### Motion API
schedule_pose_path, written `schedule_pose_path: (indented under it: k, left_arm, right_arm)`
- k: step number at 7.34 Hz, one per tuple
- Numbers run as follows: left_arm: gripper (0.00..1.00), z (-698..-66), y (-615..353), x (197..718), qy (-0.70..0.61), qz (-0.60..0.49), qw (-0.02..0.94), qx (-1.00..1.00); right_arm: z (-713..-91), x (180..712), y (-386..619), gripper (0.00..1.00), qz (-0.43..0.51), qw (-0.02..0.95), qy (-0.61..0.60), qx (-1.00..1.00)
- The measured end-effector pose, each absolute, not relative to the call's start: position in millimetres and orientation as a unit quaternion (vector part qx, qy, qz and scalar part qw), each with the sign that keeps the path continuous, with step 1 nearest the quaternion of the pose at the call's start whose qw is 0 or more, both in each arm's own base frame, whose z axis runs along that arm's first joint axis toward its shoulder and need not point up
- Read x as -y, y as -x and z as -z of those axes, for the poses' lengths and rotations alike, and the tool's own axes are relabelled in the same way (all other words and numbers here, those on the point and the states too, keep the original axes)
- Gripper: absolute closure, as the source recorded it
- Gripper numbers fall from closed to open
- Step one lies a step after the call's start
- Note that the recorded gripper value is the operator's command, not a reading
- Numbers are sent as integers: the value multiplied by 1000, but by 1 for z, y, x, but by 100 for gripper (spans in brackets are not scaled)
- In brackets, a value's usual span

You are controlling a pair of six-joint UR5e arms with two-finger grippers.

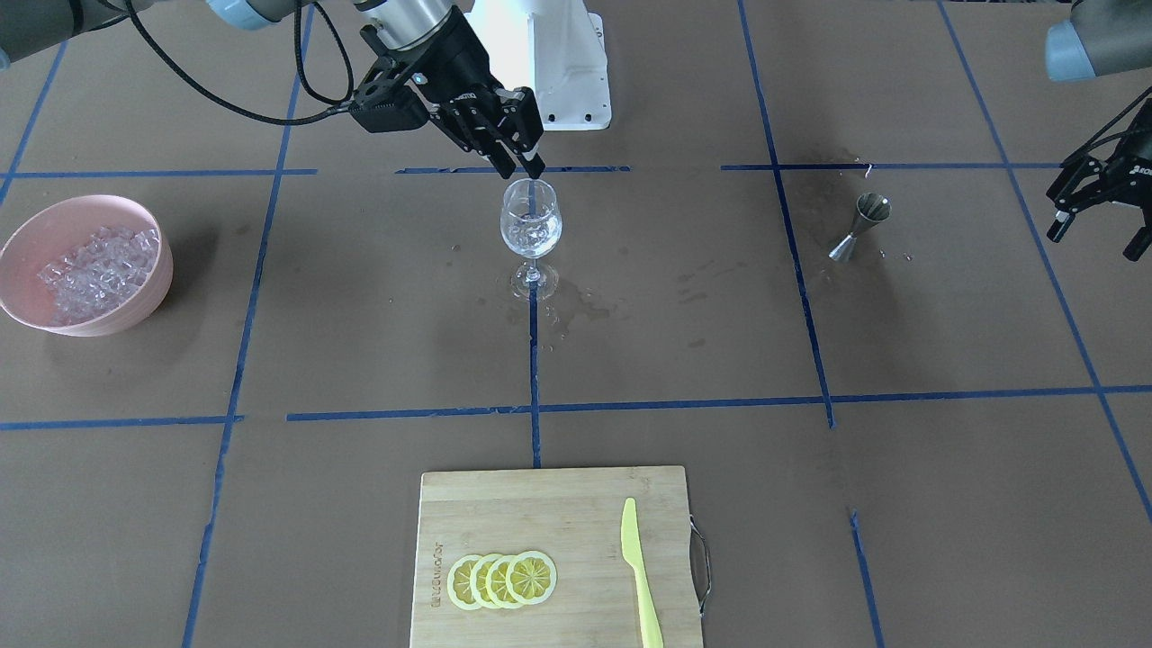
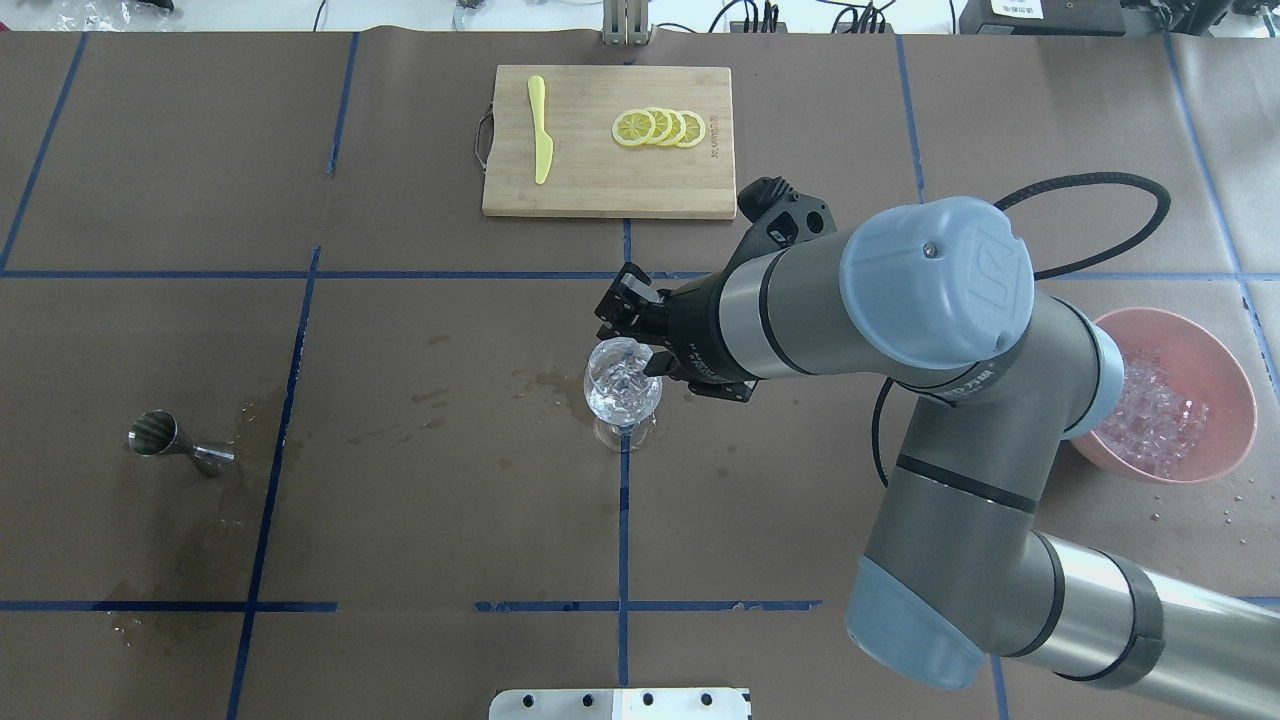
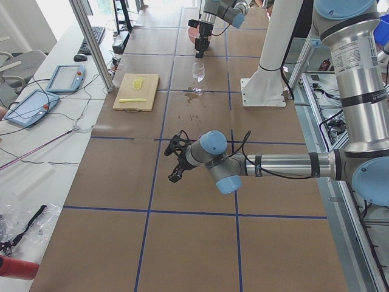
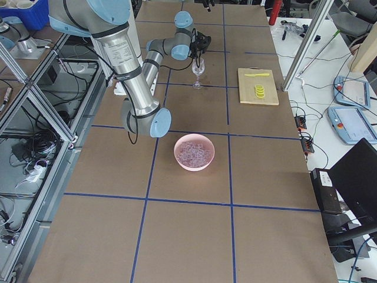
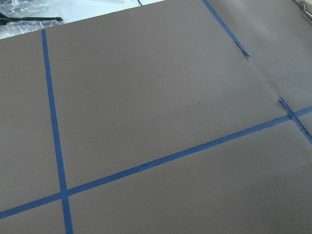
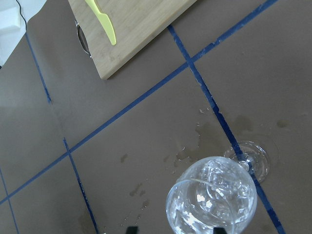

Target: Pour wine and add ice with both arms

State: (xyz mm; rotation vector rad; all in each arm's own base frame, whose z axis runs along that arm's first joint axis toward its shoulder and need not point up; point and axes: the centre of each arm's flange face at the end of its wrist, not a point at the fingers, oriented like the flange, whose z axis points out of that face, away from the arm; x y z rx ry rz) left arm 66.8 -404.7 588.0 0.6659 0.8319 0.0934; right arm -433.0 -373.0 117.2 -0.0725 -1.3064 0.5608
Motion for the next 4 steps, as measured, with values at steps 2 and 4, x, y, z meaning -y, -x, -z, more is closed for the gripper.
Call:
schedule_pose_path:
  k: [2,4]
  left_arm:
    - [0,-592,-67,404,-315,-47,862,-394]
    - [0,-601,-67,405,-312,-65,866,-385]
  right_arm:
    - [-145,400,393,0,-266,764,34,587]
    - [-205,445,318,0,-232,794,27,561]
